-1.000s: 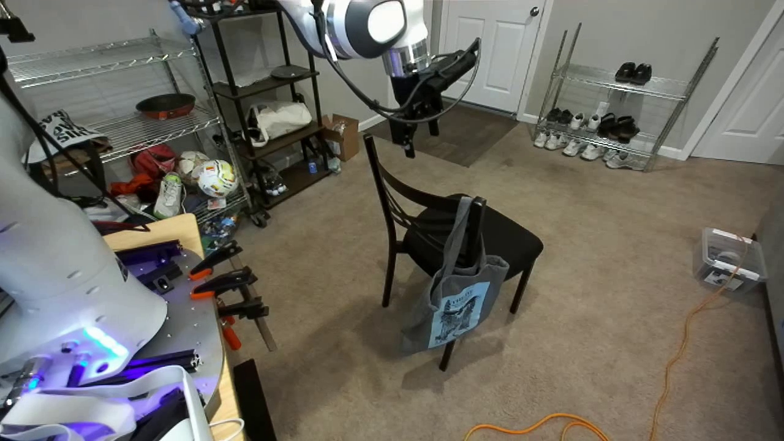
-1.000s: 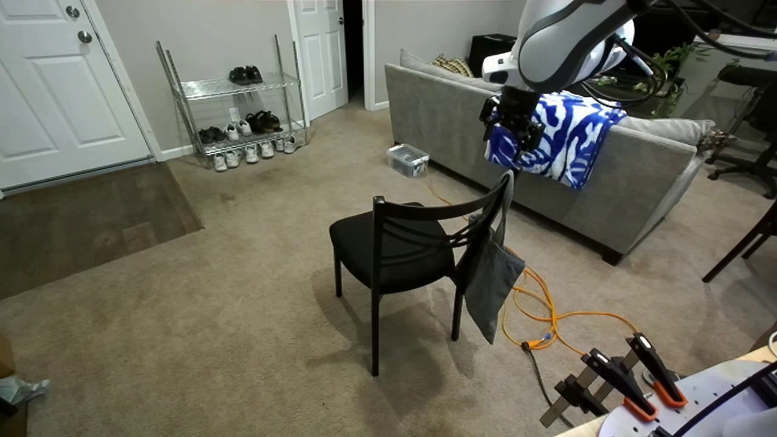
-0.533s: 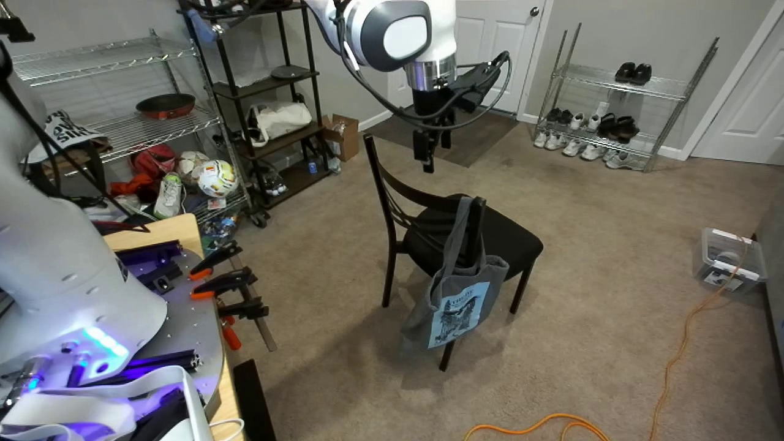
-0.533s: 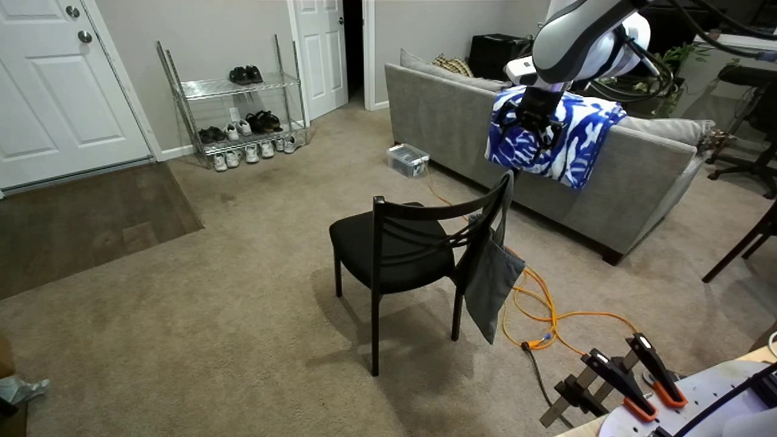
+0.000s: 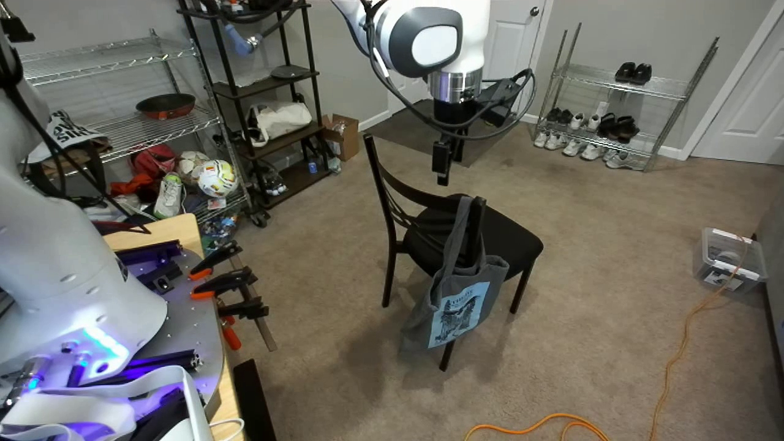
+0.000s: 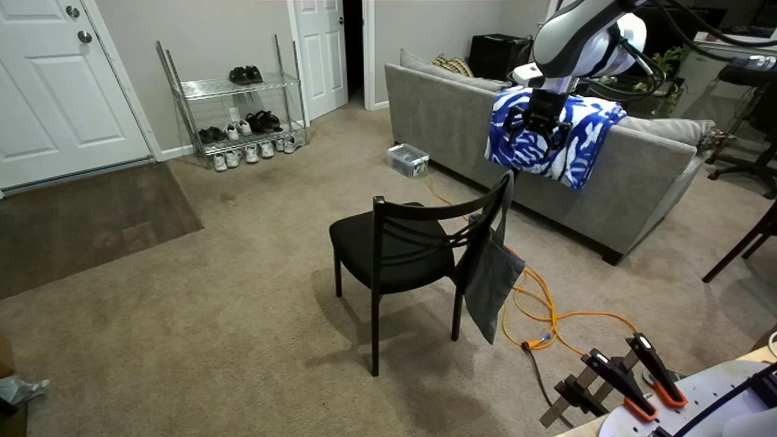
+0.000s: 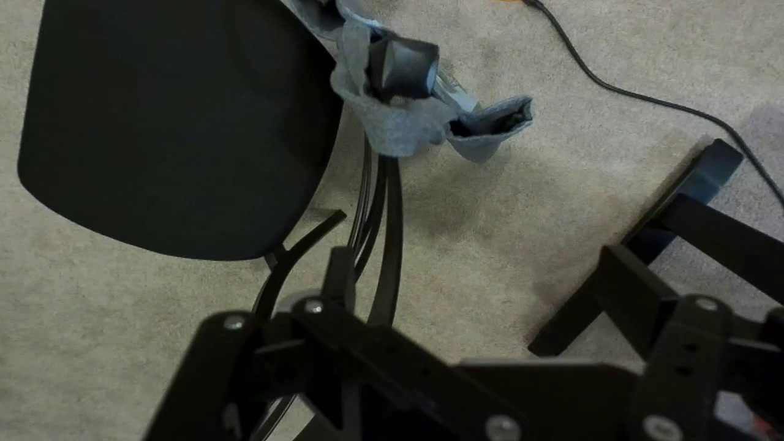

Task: Move the bag to the left side of the chair

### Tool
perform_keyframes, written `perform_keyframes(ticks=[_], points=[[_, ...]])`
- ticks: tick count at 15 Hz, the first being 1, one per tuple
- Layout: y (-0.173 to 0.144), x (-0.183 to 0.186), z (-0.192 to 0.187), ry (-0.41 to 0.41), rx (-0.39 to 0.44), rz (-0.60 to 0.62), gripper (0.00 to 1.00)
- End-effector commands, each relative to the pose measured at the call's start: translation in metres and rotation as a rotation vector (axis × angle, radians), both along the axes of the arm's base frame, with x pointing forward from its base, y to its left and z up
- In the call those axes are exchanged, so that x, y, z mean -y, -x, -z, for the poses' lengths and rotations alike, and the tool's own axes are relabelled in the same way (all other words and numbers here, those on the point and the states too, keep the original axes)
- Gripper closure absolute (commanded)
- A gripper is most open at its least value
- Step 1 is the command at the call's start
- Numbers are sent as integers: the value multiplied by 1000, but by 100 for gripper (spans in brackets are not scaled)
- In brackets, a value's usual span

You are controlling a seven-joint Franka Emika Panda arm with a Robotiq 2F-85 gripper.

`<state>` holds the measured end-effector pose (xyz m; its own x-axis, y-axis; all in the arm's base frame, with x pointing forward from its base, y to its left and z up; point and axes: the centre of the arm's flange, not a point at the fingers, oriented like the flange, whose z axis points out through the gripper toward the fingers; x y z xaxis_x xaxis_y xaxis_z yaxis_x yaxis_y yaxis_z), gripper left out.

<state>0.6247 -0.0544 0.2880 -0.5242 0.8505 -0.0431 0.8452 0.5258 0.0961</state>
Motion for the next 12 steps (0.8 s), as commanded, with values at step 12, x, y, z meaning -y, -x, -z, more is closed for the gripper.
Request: perform_keyframes(ticks=[12], points=[[-61,9,53,-2,-70,-38,0]])
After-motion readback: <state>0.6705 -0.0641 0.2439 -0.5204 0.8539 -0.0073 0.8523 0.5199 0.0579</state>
